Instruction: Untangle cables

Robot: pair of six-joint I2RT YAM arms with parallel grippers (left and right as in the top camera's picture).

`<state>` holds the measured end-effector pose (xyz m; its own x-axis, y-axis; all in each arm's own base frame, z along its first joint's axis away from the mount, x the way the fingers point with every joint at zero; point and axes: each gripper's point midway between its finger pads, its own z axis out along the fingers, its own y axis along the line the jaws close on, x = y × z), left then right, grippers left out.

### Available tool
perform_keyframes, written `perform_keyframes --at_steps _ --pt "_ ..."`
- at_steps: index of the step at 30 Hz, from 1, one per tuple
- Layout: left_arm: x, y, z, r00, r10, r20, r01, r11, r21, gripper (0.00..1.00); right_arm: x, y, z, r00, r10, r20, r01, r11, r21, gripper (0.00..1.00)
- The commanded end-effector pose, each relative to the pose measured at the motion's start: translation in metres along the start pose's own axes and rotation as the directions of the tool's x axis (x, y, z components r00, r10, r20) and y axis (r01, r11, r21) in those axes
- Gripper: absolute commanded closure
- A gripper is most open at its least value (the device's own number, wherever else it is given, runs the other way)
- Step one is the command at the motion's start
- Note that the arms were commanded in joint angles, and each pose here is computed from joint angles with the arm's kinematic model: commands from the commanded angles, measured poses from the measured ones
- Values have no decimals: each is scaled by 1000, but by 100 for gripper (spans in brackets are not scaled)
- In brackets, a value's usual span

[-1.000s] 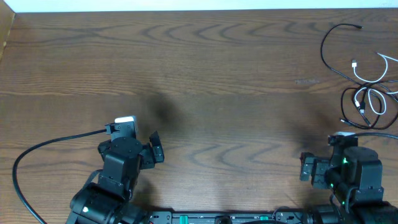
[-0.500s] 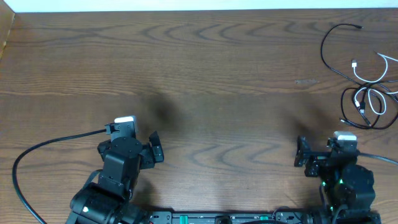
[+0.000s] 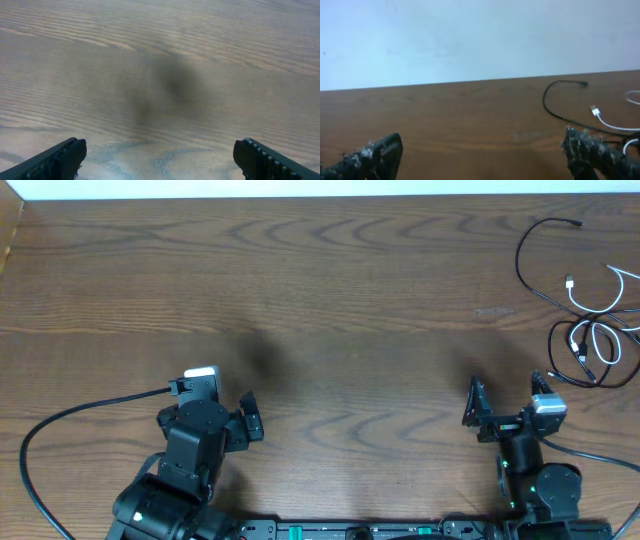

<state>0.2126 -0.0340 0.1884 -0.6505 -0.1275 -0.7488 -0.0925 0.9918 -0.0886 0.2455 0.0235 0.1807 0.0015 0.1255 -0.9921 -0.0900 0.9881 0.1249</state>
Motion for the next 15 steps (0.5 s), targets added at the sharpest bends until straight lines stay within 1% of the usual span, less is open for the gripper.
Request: perform_keyframes --at_steps 1,5,7,10,11,12,15 --pt "0 3 0 1000 7 3 -7 1000 -14 1 -1 2 0 1000 -10 17 10 1000 -10 1" --pt "0 3 0 1000 7 3 -7 1000 -14 1 -7 3 0 999 -10 39 11 1000 -13 1" --pt "0 3 0 1000 7 3 -7 1000 -14 1 -6 4 0 997 -67 38 67 998 -14 1" --pt "0 3 0 1000 6 3 -6 1000 -14 1 4 8 0 988 -157 0 157 987 -42 1" --pt "0 3 0 1000 7 3 -7 1000 -14 1 15 9 0 983 -177 -43 174 983 -58 1" --pt "0 3 0 1000 7 3 -7 1000 -14 1 26 8 -1 980 -177 -86 172 983 -64 1" --pt "0 3 0 1000 6 3 -6 1000 -14 1 25 8 -1 981 -174 -84 169 984 -63 1"
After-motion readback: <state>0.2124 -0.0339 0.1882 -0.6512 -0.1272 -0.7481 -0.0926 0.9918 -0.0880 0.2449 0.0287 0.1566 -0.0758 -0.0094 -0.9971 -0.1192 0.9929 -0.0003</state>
